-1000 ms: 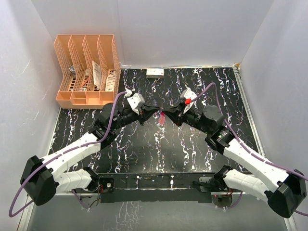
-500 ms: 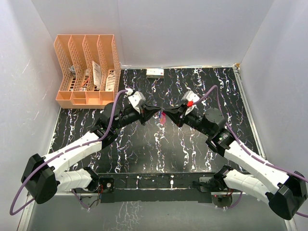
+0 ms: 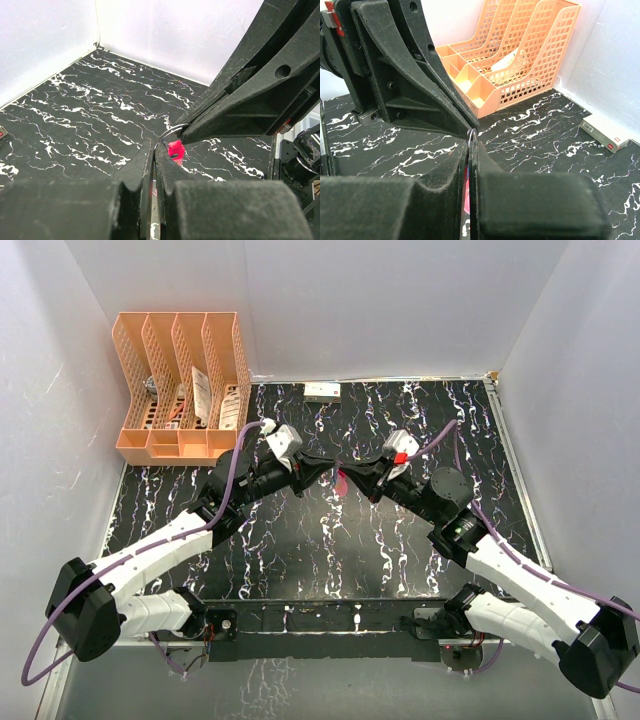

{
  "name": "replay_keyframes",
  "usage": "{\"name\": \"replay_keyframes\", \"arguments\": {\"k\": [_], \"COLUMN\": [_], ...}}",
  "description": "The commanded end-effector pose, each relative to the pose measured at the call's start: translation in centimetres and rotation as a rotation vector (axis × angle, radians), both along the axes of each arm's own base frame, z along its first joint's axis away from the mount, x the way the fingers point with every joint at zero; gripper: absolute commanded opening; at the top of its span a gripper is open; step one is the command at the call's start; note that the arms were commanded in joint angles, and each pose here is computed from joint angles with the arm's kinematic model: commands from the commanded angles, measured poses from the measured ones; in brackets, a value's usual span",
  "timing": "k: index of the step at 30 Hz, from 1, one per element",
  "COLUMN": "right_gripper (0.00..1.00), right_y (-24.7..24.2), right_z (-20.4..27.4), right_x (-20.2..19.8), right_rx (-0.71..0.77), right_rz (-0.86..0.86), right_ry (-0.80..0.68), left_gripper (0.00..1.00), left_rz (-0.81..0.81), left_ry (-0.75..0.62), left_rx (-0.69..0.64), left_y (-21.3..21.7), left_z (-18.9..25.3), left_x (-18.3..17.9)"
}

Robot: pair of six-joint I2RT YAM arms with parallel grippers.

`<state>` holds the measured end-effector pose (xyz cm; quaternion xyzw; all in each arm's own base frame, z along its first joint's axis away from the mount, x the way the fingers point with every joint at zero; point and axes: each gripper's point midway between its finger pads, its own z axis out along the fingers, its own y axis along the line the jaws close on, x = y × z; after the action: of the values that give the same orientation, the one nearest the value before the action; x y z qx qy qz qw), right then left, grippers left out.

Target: Put the keys on the keyring

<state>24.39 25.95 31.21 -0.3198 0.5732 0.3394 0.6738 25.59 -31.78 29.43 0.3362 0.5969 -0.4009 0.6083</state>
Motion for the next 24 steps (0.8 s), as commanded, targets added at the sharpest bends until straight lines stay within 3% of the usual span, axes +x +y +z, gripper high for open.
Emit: {"name": "replay_keyframes", "arguments": {"k": [1, 9, 15, 24], "right_gripper": [0.0, 0.0, 0.0, 0.0], "right_y": [-0.35, -0.36, -0.41, -0.43], "right_z": [4.42, 4.48, 4.42, 4.26], "right_x": [-0.81, -0.69, -0.62, -0.48], "right_rx": [0.107, 0.114, 0.114, 0.115], "right_rz": [0.007, 0.002, -0.003, -0.008], "right_ry": [-0.137, -0.15, -0.151, -0.154], "left_gripper": [0.0, 0.0, 0.11, 0.14], "left_rz": [-0.028, -0.04, -0.042, -0.066], "left_ry": [0.019, 0.025, 0.021, 0.022], "left_rx": [-0.006, -0.013, -0.016, -0.02], "left_y": [-0.58, -0.71, -0.61, -0.75], "left_z": [0.56, 0.66, 0.83, 0.77], "left_x": [-0.19, -0.37, -0.54, -0.96]}}
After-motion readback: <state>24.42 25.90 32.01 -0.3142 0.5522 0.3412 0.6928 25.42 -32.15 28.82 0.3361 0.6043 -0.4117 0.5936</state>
